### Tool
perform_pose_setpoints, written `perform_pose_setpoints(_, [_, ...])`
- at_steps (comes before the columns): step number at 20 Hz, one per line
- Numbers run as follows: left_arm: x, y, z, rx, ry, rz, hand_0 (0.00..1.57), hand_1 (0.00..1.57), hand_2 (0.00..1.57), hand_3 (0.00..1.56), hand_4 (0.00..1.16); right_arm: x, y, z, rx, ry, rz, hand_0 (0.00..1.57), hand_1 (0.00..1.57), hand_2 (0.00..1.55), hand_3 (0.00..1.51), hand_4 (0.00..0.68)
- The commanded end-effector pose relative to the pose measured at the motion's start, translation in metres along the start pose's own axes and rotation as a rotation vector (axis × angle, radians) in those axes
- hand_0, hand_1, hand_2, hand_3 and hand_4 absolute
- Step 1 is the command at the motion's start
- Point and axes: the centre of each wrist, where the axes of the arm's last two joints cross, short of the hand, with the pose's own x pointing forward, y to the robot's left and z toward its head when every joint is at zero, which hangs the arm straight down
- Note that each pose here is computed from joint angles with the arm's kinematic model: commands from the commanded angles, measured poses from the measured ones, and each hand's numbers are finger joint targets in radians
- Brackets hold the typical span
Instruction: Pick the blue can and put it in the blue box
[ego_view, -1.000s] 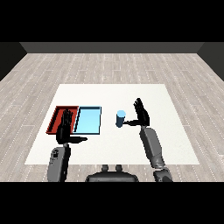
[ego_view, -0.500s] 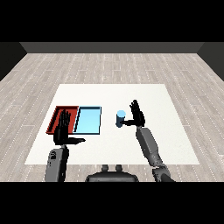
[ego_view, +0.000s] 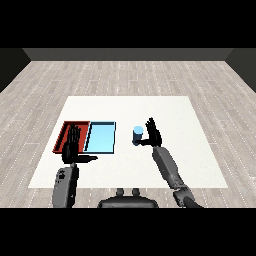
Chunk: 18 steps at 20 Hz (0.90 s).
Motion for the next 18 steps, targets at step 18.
perform_pose_setpoints(18, [-0.001, -0.013, -0.0014, -0.004, 0.001, 0.027, 0.0, 0.0, 0.0, 0.0, 0.0, -0.035, 0.007, -0.008, -0.006, 0.075, -0.023, 0.0, 0.0, 0.0, 0.0, 0.0])
